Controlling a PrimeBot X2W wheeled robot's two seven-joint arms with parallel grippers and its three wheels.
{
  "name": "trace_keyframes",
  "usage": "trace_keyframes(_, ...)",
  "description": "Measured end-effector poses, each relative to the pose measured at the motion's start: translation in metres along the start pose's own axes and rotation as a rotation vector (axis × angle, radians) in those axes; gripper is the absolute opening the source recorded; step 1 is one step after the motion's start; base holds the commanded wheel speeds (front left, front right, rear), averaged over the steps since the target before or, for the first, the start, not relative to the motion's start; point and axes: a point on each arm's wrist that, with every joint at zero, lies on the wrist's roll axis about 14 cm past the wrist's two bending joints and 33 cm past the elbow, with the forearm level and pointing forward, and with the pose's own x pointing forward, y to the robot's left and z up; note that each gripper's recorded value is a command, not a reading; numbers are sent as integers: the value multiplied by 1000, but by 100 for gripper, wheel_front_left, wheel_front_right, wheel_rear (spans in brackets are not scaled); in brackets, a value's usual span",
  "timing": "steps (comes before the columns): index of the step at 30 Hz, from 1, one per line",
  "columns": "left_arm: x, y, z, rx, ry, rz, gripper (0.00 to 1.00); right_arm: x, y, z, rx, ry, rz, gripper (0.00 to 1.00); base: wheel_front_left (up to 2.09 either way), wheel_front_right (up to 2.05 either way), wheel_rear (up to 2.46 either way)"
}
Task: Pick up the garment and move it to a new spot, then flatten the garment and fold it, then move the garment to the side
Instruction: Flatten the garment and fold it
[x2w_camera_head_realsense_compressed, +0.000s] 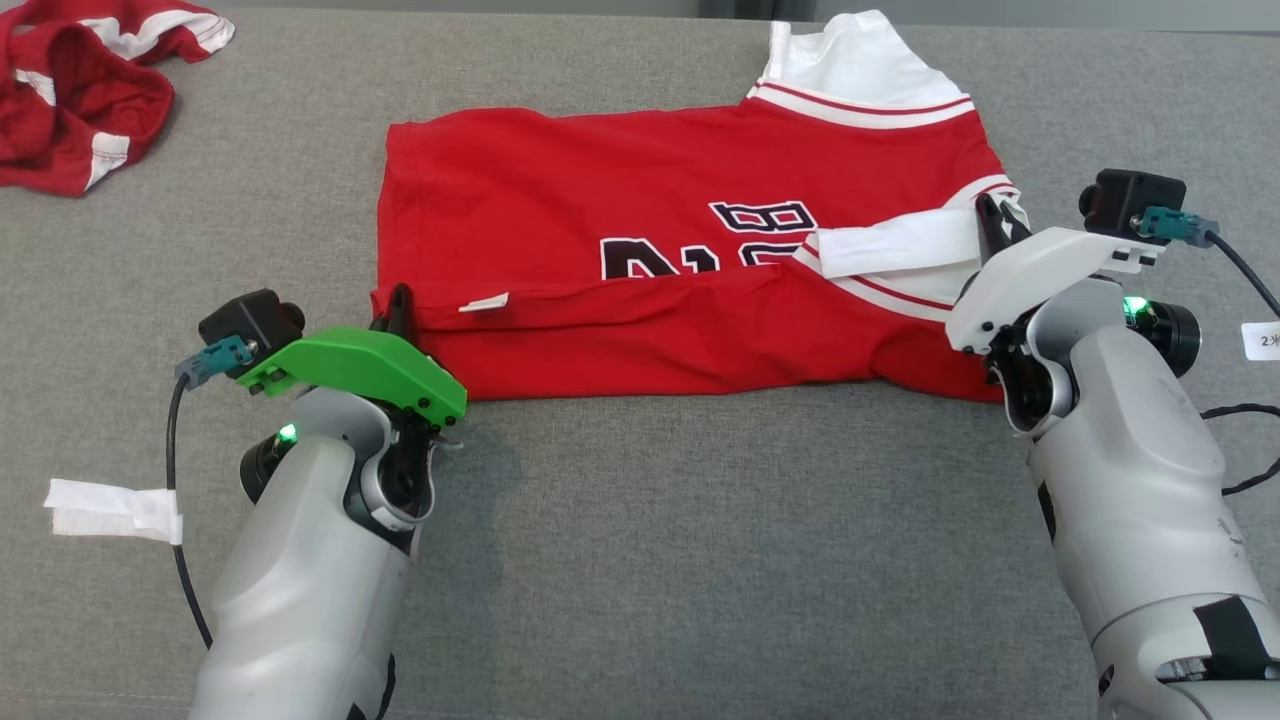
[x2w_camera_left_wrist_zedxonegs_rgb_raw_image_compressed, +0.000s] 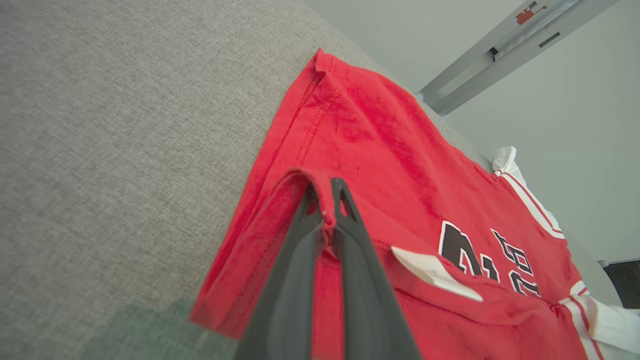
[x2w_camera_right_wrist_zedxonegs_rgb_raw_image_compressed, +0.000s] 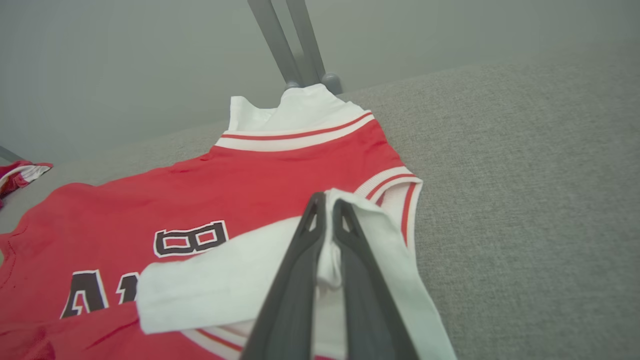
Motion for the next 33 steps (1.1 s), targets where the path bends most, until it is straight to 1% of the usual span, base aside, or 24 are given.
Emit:
trace_keyframes(1,1,-1,1,2,-4,-2,25,2,-1,-1,10,6,-6,82,0,0,0)
trace_keyframes(2,1,-1,1,4,-7,-5,90,3,-1,-2,23,10,-9,100,0,0,0)
trace_keyframes(3,2,-2,2,9,-14,-7,100,5,-1,-3,36,16,-11,100,0,0,0)
trace_keyframes(9,6,-12,9,47,-40,-41,100,15,2,5,51,3,-20,100,0,0,0)
trace_keyframes(13,5,-17,13,84,-52,-71,100,20,5,18,50,-27,-21,100,0,0,0)
trace_keyframes(16,4,-19,20,122,-63,-94,100,22,10,31,16,-60,-7,100,0,0,0)
trace_keyframes(20,-1,-17,29,234,-64,-116,100,19,15,39,-66,-69,13,100,0,0,0)
trace_keyframes(23,-9,-12,26,303,-31,-124,100,14,10,44,-142,-77,15,100,0,0,0)
trace_keyframes(27,-23,1,13,372,38,-110,100,2,1,30,-195,-44,10,100,0,0,0)
trace_keyframes(30,-33,12,-6,369,103,-83,100,-8,-5,14,-210,-12,7,100,0,0,0)
trace_keyframes(33,-40,26,-22,325,167,-38,100,-18,-13,-5,-212,27,2,100,0,0,0)
